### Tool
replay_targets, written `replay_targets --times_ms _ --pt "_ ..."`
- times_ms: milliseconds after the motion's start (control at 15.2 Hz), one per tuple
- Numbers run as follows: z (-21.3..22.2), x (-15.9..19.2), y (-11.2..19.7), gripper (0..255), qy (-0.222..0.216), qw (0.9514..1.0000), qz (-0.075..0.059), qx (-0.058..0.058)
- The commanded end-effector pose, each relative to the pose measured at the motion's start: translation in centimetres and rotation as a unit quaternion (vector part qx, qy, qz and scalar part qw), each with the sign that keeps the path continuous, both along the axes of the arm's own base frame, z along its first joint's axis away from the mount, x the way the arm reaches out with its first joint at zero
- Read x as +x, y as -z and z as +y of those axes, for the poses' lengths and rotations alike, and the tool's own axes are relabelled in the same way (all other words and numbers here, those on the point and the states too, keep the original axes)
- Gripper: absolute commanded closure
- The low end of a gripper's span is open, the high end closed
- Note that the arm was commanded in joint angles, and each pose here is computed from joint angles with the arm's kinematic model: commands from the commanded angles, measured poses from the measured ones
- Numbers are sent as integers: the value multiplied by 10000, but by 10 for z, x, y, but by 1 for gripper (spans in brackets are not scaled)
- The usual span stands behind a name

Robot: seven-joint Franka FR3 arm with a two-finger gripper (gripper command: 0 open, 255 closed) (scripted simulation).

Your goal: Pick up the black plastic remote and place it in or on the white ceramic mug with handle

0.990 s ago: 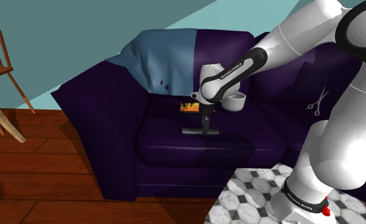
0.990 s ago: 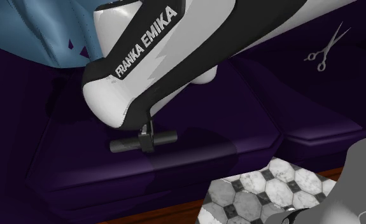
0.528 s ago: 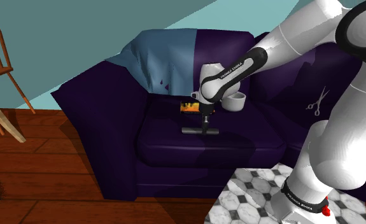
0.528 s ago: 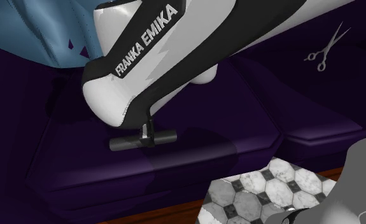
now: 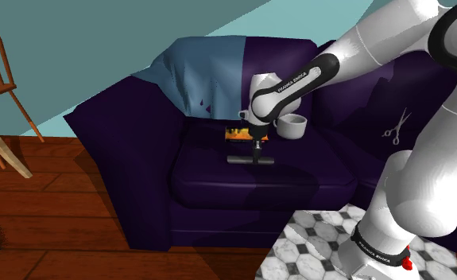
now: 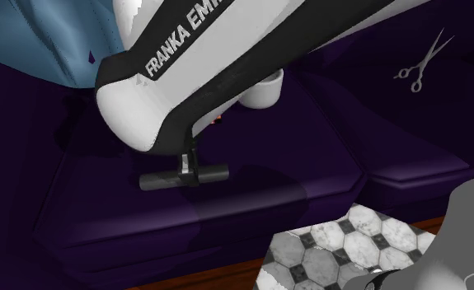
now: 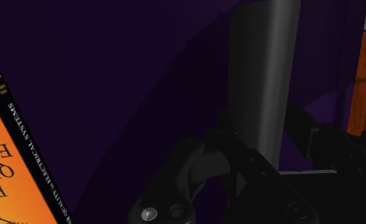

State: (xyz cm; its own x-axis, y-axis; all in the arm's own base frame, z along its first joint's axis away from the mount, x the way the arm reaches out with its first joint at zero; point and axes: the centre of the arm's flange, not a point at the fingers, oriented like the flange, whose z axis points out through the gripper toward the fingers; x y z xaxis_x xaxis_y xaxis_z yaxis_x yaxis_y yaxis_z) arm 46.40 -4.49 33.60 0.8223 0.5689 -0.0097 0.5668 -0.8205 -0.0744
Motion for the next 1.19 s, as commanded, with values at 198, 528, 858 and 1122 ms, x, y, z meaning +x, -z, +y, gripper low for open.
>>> replay_targets --times_ms 198,528,858,1122 --pt "0 -1 -26 255 0 10000 2 0" --pt "0 -1 -53 255 0 10000 2 0" --pt "0 -1 -79 255 0 10000 2 0" --pt "0 -1 -100 255 0 10000 2 0"
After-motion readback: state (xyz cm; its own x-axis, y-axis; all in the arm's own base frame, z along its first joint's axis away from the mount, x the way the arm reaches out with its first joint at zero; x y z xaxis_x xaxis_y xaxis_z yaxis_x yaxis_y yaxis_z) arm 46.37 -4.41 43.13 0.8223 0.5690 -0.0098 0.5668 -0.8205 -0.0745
